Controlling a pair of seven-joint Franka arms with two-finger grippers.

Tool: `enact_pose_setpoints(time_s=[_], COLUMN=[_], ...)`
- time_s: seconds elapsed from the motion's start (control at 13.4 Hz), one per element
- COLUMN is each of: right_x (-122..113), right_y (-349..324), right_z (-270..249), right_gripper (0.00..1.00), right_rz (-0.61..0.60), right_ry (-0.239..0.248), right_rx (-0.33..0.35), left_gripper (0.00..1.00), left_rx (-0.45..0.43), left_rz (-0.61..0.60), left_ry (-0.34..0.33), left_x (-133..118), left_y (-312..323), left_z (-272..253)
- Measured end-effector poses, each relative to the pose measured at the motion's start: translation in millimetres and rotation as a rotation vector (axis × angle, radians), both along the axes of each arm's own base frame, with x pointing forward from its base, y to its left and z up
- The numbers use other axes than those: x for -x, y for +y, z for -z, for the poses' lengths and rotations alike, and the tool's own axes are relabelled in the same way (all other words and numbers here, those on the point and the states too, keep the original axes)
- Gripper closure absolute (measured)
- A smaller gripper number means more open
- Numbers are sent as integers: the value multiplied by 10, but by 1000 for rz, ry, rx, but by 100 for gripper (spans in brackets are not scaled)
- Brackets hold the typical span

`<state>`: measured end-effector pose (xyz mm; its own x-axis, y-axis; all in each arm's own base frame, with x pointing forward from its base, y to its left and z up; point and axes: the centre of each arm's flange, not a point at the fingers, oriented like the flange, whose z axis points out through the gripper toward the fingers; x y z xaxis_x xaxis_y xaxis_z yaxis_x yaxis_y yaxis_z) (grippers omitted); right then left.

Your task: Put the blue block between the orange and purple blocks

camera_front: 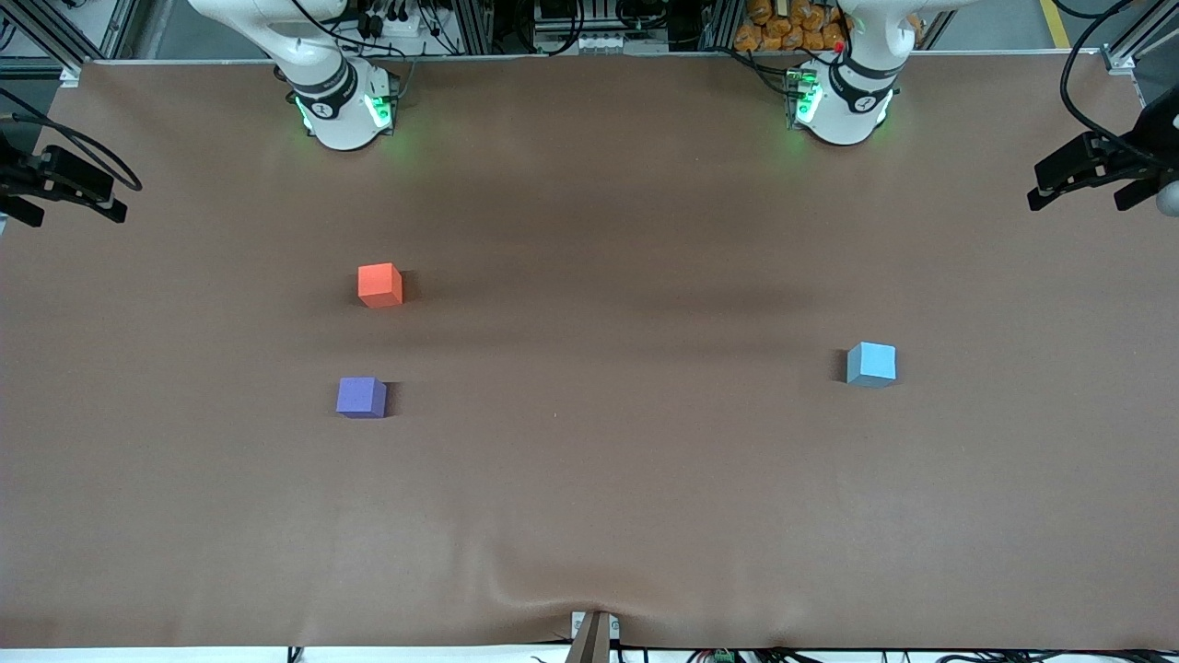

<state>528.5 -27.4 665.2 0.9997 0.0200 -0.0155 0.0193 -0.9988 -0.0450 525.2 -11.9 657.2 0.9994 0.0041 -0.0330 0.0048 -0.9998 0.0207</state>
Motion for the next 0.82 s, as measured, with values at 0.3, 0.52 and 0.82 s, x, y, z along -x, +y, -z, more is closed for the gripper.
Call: enact_pose_setpoints(time_s=[0.3, 0.52, 0.82], right_x=[27, 34, 29], right_y=[10, 26, 32], right_z=[-166, -153, -147], right_gripper=[0, 0, 0], right_rz=[-2, -5, -6], right_ry=[-23, -12, -11], right_rx=[1, 0, -1], left_gripper=[0, 0, 0], left_rx=[1, 1, 1], left_rz=[-9, -37, -40], left_ry=[14, 13, 5], left_x=[-39, -39, -38], left_y=[46, 197, 213], left_z=[67, 60, 27])
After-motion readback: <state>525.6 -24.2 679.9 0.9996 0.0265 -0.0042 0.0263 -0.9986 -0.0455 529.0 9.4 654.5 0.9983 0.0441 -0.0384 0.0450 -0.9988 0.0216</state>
